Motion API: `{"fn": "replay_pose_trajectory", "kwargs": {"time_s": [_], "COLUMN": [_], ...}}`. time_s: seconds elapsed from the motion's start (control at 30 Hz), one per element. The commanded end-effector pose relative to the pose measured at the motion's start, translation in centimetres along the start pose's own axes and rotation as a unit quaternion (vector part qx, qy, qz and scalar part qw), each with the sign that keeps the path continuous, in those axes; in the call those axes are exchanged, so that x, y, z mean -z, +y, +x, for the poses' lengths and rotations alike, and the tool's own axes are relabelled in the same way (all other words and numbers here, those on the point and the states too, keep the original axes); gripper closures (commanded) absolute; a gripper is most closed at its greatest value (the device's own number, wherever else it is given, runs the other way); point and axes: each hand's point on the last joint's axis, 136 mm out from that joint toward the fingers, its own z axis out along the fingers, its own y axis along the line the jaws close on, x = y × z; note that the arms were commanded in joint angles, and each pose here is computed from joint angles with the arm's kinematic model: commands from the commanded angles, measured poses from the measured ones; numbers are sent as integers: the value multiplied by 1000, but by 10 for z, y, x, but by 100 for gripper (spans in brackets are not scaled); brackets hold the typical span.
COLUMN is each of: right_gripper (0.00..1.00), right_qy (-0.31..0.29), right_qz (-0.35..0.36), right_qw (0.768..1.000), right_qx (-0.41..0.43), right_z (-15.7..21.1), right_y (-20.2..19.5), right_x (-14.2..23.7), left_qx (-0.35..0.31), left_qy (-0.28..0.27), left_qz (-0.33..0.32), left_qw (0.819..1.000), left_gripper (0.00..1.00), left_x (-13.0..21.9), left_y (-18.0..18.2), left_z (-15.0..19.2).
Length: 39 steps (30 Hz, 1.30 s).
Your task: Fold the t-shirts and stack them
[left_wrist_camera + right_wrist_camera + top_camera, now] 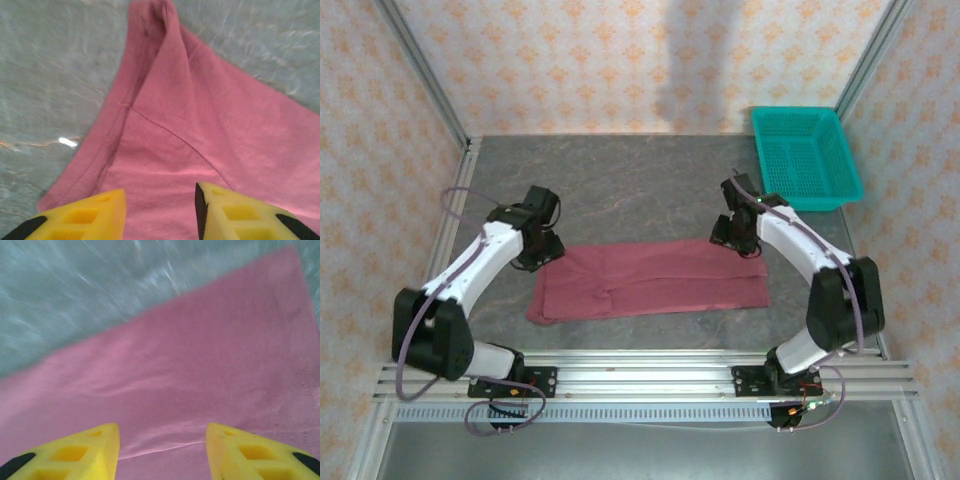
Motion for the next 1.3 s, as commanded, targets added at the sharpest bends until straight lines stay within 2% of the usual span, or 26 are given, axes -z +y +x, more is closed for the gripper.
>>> {"fn": "replay_pose_trajectory", "kwargs": {"time_s": [0.0,0.13,0.27,0.4,0.53,0.73,0.9,1.1,1.27], "right_gripper": [63,68,70,70,69,67,65,65,67], "right_qy": [42,63,91,105,121,153,173,173,152], "right_qz": [54,72,86,87,72,47,12,-41,-90], "right_qw": [998,995,992,991,990,987,982,970,954], "right_qx": [-11,-8,-7,-6,-8,-30,-68,-167,-241], "right_z": [20,29,42,52,64,87,112,147,175], "right_y": [-22,-25,-26,-20,-7,18,58,120,171], "right_x": [-25,-47,-62,-67,-68,-70,-74,-87,-93], "left_qx": [-18,-31,-54,-68,-88,-117,-97,-56,-34], "left_qy": [26,43,56,54,48,29,-6,-24,-34], "left_qz": [-23,-72,-101,-119,-117,-70,33,123,165], "left_qw": [999,996,992,989,988,990,995,991,985], "left_gripper": [69,77,78,78,79,80,79,79,80], "left_x": [-25,-62,-91,-115,-132,-153,-166,-189,-200], "left_y": [-11,-10,-20,-42,-79,-141,-187,-197,-196], "left_z": [7,4,-11,-42,-85,-155,-200,-237,-259]}}
